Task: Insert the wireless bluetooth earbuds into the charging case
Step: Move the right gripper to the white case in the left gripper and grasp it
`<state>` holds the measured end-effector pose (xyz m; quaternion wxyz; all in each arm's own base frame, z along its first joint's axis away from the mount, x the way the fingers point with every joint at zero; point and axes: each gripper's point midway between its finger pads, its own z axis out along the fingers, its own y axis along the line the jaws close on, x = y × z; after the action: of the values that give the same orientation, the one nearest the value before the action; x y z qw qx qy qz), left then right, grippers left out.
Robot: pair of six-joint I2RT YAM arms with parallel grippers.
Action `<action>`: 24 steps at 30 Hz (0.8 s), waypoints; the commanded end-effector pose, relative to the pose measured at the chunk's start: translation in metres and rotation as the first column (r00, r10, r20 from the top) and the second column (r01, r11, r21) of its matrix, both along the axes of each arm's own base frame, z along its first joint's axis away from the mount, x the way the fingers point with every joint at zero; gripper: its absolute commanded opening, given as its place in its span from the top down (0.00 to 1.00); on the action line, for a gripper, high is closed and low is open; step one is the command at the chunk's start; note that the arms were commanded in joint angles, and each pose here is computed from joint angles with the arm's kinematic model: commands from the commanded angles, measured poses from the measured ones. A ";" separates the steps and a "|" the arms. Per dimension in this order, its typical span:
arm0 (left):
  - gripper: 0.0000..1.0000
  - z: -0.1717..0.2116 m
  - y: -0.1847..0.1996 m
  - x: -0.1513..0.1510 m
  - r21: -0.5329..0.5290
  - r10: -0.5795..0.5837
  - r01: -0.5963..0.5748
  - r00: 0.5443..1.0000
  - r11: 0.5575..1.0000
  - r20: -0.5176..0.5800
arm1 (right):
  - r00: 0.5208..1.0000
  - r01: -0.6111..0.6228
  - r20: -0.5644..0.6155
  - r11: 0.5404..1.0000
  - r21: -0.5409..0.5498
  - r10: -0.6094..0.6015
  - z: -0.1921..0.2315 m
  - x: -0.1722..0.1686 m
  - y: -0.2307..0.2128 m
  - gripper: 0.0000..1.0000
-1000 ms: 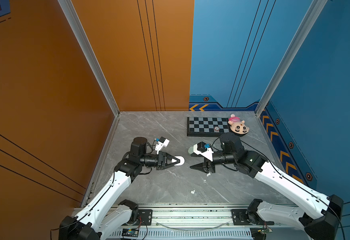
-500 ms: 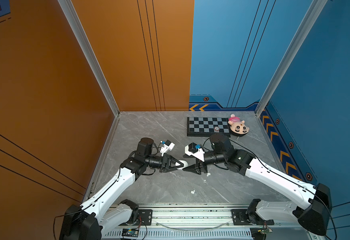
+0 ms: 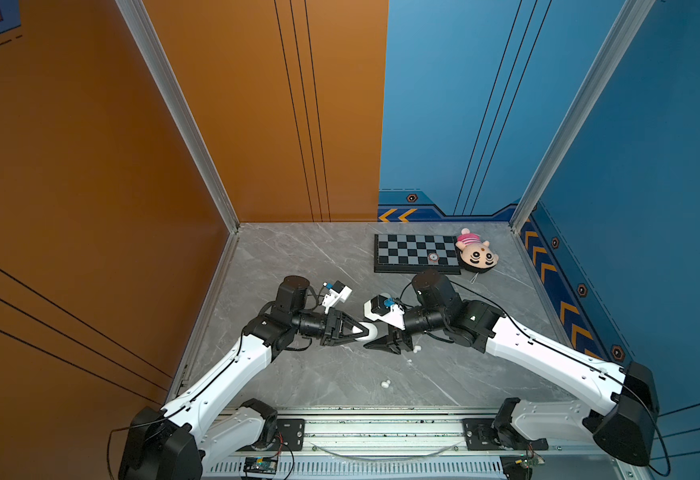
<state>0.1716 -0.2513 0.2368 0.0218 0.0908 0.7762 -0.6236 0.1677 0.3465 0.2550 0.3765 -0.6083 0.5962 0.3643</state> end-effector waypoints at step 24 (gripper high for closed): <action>0.47 0.016 -0.002 0.012 0.015 0.032 -0.035 0.982 0.999 0.185 | 0.997 0.041 0.069 0.999 -0.030 -0.039 0.003 0.009 -0.006 0.77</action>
<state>0.1762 -0.2536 0.2399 0.0444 0.1084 0.7780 -0.6172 0.1764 0.3449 0.2448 0.3828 -0.6170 0.6035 0.3295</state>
